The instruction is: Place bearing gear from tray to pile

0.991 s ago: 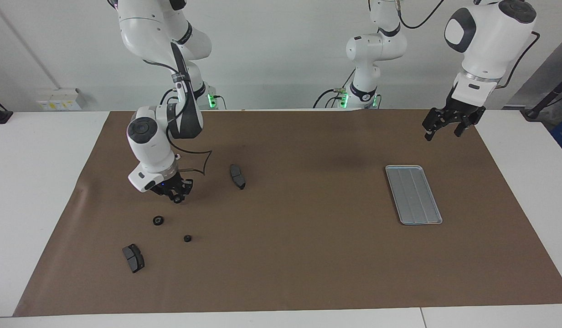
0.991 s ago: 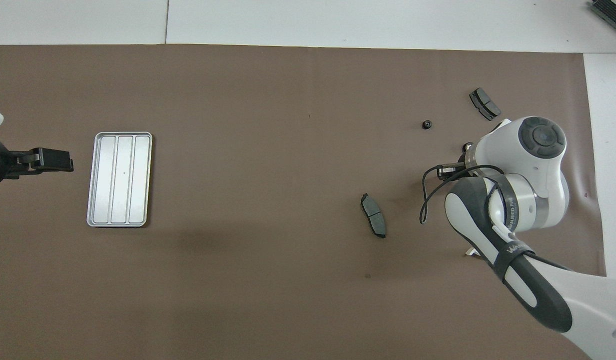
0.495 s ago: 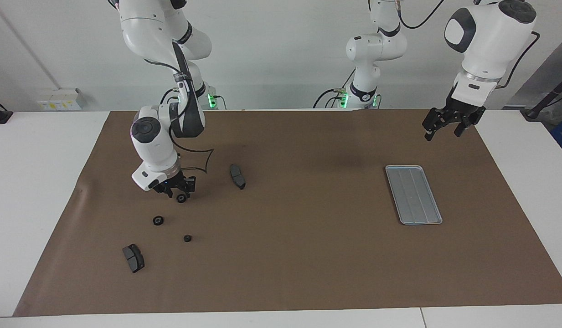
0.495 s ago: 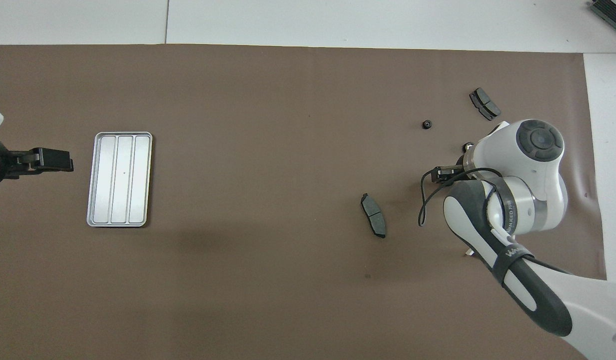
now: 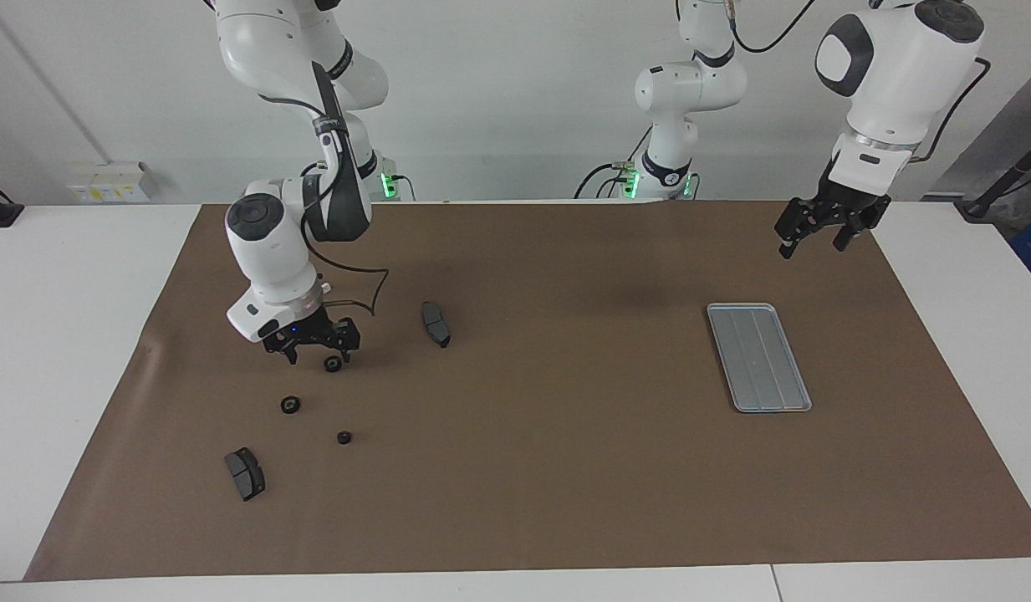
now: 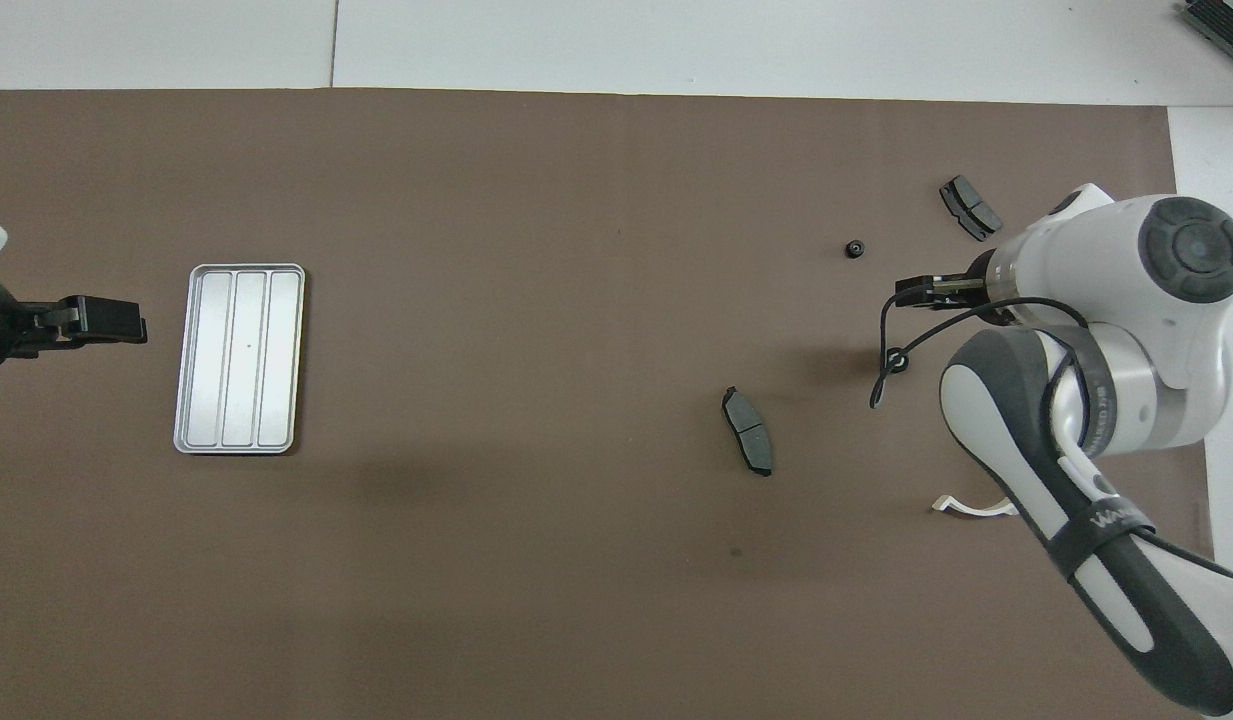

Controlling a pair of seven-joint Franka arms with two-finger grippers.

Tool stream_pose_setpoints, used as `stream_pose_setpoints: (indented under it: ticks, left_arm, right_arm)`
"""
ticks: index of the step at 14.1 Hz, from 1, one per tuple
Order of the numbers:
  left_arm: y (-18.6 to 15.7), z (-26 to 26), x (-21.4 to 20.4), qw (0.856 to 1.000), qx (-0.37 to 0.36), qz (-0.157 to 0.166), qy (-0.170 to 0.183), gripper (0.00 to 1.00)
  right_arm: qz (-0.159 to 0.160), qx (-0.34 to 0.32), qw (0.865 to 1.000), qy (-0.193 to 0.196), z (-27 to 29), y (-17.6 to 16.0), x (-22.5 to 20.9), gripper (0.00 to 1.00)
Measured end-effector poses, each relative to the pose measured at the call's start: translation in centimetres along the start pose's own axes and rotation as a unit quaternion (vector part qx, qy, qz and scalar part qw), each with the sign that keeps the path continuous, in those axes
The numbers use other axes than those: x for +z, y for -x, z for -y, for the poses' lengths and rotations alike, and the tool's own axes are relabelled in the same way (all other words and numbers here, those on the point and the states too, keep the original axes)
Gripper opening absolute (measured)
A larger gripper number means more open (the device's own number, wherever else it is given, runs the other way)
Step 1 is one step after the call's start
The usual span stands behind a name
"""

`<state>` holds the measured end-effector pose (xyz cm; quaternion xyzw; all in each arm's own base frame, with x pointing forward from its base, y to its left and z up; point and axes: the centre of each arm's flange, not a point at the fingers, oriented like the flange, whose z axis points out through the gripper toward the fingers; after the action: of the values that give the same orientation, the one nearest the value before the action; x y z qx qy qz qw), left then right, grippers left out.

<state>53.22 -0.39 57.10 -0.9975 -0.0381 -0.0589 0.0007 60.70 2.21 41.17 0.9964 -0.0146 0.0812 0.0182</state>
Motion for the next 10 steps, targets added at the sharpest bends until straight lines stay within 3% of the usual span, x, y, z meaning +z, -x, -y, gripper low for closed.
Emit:
stream_pose_setpoints:
  ticks: [10]
  left_arm:
    - [0.0,0.0,0.0,1.0,0.0,0.0,0.0,1.0]
  right_arm:
    - [0.038,0.059,0.997,0.014,-6.7,1.7,-16.1,1.0]
